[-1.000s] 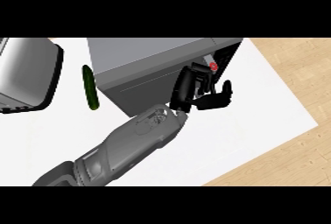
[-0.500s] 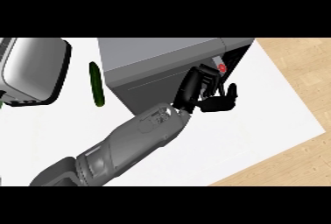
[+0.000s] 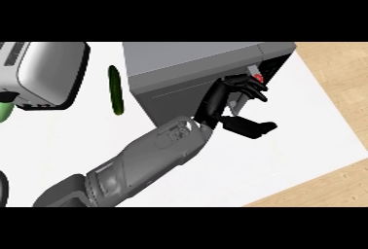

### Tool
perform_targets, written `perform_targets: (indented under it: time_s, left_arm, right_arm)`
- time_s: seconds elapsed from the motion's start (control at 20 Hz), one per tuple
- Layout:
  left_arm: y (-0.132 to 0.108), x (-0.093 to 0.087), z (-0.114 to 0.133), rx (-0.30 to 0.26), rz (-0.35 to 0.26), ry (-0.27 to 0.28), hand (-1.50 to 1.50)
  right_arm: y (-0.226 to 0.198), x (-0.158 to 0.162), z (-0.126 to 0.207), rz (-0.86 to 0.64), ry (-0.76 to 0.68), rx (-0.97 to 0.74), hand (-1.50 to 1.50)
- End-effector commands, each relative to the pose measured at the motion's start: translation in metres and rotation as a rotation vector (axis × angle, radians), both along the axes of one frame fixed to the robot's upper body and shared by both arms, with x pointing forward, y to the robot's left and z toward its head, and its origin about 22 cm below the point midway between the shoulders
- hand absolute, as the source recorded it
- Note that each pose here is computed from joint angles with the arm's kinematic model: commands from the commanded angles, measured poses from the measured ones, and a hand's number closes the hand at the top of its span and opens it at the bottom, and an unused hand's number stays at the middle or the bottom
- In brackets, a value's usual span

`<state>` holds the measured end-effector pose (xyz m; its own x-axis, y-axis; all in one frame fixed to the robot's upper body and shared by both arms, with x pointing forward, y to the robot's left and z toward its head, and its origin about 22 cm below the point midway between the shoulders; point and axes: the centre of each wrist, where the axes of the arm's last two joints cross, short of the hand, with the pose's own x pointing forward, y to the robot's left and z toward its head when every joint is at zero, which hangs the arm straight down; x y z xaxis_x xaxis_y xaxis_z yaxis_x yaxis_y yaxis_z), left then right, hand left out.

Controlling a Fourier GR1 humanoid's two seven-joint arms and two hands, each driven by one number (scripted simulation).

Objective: Pick up the milk, place it into the microwave and close the microwave

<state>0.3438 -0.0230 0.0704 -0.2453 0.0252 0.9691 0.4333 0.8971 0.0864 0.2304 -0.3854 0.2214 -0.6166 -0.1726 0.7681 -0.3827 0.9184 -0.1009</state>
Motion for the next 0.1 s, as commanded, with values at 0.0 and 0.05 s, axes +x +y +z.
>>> perform_targets:
  time_s: [0.0, 0.05]
  left_arm:
    - [0.0828, 0.0484, -0.0237, 0.067, 0.377, 0.08, -1.5]
    - [0.0854, 0.0472, -0.0288, 0.08, 0.374, 0.088, -1.5]
  right_arm:
    - [-0.0019, -0.004, 0.0032, -0.006, -0.002, 0.004, -1.5]
    - [0.0004, -0.0051, 0.0044, -0.002, -0.012, 0.008, -1.5]
